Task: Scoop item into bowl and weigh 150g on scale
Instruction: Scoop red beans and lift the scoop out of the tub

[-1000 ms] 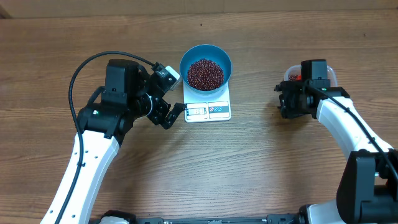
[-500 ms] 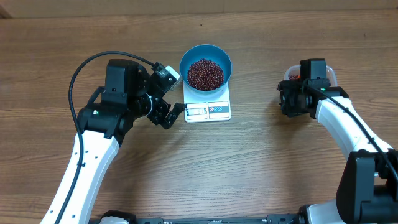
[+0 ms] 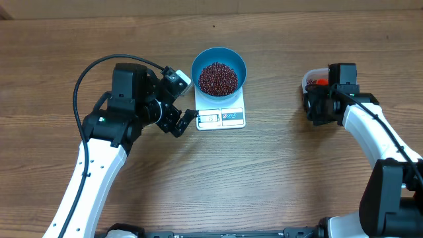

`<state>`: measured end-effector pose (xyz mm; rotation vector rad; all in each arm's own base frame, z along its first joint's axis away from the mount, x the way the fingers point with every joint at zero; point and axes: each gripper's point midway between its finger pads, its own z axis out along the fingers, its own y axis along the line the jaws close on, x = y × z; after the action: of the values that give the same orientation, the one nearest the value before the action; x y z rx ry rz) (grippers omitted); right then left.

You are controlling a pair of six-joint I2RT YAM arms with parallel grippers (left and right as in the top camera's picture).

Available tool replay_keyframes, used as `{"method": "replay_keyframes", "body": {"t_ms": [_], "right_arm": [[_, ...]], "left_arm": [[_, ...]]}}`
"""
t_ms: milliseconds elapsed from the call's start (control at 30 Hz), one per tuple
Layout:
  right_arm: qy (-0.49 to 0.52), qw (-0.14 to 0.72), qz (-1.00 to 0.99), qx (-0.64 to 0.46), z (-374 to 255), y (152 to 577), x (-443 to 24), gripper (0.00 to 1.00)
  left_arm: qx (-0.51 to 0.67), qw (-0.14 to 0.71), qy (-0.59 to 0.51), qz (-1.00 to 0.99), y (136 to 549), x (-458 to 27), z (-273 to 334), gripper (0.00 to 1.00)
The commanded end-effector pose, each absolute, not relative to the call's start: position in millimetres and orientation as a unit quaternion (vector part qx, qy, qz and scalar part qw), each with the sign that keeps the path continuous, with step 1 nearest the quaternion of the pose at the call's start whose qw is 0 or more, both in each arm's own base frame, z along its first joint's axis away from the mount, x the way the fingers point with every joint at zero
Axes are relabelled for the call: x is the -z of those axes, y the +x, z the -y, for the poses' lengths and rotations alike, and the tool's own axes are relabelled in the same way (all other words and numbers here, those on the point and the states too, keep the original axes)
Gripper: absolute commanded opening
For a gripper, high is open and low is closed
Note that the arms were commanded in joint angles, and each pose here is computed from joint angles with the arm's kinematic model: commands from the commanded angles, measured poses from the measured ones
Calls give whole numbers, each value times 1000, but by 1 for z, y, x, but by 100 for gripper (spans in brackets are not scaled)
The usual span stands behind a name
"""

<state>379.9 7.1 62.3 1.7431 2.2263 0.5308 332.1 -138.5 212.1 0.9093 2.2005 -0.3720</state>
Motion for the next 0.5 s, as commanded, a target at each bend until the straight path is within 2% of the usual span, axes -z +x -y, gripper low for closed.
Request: {"method": "replay_keyframes", "body": {"t_ms": [0, 300, 467], "right_arm": [[597, 146, -768, -181, -2, 380, -68, 25], [590, 132, -772, -195, -9, 379, -69, 15], [584, 133, -776, -199, -8, 379, -71, 5]], "left_arm": [[145, 359, 346, -855, 334, -213, 136, 99], [145, 359, 346, -854, 334, -213, 136, 100], [145, 359, 346, -855, 334, -213, 136, 100]]}}
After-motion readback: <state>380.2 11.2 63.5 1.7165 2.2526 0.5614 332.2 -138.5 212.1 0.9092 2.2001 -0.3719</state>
